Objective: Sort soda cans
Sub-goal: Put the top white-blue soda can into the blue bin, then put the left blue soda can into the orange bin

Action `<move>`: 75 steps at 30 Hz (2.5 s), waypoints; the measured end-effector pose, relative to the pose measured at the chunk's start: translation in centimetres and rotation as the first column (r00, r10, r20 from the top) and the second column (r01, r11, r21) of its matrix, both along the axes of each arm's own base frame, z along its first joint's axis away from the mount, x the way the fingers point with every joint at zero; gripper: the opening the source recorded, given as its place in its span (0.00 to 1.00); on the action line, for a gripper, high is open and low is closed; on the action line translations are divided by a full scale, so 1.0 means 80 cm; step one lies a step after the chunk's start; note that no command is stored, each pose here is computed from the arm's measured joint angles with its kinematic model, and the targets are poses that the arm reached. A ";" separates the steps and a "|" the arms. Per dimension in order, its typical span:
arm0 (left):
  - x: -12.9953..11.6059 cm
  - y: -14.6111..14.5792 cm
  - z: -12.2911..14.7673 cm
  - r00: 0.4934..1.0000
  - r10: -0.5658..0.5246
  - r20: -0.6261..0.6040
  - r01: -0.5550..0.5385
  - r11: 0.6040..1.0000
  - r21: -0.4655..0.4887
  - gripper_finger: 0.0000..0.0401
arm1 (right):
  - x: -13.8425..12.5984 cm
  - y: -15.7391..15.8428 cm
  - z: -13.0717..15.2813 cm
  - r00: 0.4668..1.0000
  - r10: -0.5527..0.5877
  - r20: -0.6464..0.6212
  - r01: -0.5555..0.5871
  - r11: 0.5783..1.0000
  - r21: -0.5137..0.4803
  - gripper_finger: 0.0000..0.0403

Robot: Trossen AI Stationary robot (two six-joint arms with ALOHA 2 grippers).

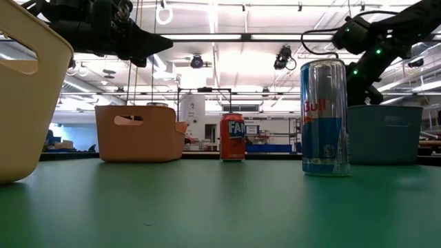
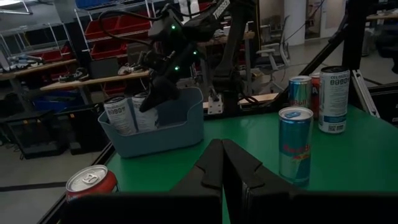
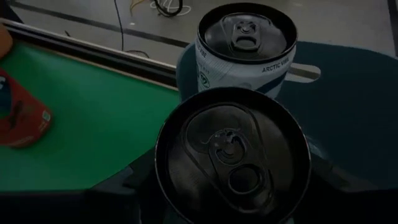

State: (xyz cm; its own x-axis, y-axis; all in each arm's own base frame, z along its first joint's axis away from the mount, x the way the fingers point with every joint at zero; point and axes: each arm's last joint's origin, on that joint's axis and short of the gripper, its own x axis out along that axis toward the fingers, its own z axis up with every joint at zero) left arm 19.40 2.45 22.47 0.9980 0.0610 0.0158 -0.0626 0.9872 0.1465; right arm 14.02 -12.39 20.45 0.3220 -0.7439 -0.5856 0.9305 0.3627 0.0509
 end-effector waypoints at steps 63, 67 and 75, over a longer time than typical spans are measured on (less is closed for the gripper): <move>0.000 0.001 -0.006 0.998 0.029 -0.047 -0.032 0.997 -0.077 0.00 | 0.099 0.179 0.126 0.304 0.945 0.123 -0.948 0.313 -0.061 0.67; 0.000 0.001 -0.006 0.998 0.028 -0.048 -0.032 0.996 -0.081 0.00 | 0.100 0.201 0.126 0.273 0.956 0.109 -0.956 0.283 -0.083 0.67; 0.000 0.001 -0.006 0.999 0.031 -0.043 -0.035 0.996 -0.080 0.00 | 0.101 0.215 0.125 0.323 0.933 0.160 -0.940 0.336 -0.061 0.72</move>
State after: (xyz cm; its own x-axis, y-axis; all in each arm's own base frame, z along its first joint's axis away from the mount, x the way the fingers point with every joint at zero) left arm 19.39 2.52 22.03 0.9951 0.0933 -0.0316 -0.0909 0.9935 0.0692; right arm 22.13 4.80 30.43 0.8682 0.1274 -0.4796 -0.0465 0.9831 0.1771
